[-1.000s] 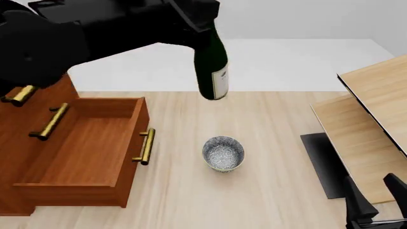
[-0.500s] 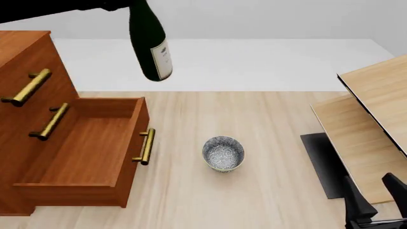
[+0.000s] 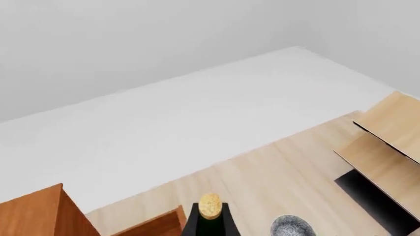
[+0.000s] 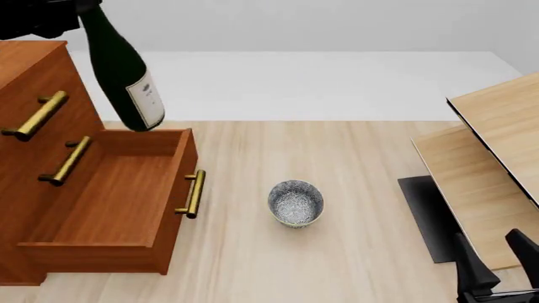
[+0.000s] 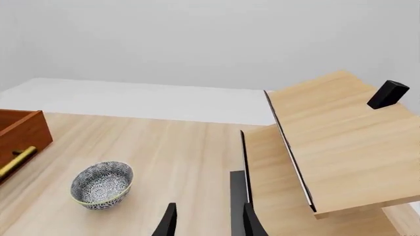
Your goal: Put the wine bottle in the bottom drawer of the cabinet.
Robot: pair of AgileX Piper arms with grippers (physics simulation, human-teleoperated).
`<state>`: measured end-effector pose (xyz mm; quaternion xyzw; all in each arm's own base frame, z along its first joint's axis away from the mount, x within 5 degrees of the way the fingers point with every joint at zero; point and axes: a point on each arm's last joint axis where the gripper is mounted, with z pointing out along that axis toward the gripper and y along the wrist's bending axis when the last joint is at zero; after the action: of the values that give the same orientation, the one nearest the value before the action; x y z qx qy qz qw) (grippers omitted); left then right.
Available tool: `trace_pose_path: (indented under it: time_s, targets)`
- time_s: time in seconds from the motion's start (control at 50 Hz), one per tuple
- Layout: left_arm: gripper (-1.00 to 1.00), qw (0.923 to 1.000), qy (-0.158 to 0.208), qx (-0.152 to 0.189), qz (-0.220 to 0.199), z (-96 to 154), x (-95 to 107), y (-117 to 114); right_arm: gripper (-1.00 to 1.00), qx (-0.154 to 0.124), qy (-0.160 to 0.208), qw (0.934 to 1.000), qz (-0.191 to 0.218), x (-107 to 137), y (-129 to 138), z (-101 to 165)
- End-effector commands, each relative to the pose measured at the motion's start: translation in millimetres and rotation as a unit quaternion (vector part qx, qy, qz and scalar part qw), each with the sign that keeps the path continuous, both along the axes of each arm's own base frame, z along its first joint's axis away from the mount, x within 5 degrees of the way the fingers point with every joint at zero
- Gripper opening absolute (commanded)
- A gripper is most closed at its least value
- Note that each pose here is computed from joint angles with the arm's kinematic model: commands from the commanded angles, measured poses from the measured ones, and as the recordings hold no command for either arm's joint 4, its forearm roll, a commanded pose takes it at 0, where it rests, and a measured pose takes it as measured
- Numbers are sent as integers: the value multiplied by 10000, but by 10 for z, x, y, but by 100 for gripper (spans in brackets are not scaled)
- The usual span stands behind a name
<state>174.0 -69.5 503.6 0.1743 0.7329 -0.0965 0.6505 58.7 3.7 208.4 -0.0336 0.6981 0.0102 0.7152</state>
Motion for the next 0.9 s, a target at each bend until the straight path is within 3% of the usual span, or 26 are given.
trace_pose_path:
  time_s: [0.02,0.44,0.9]
  targets:
    - [-100,9995,68,19,319,1,-184,185,100,7,4,10000,-33,4,-4,1]
    - [-100,9970,495,159,578,-193,-189,274,100,10,-2,10000,-6,-2,-1,0]
    - [-100,9934,817,19,801,-439,-176,330,100,20,13,10000,-25,-3,-3,-3]
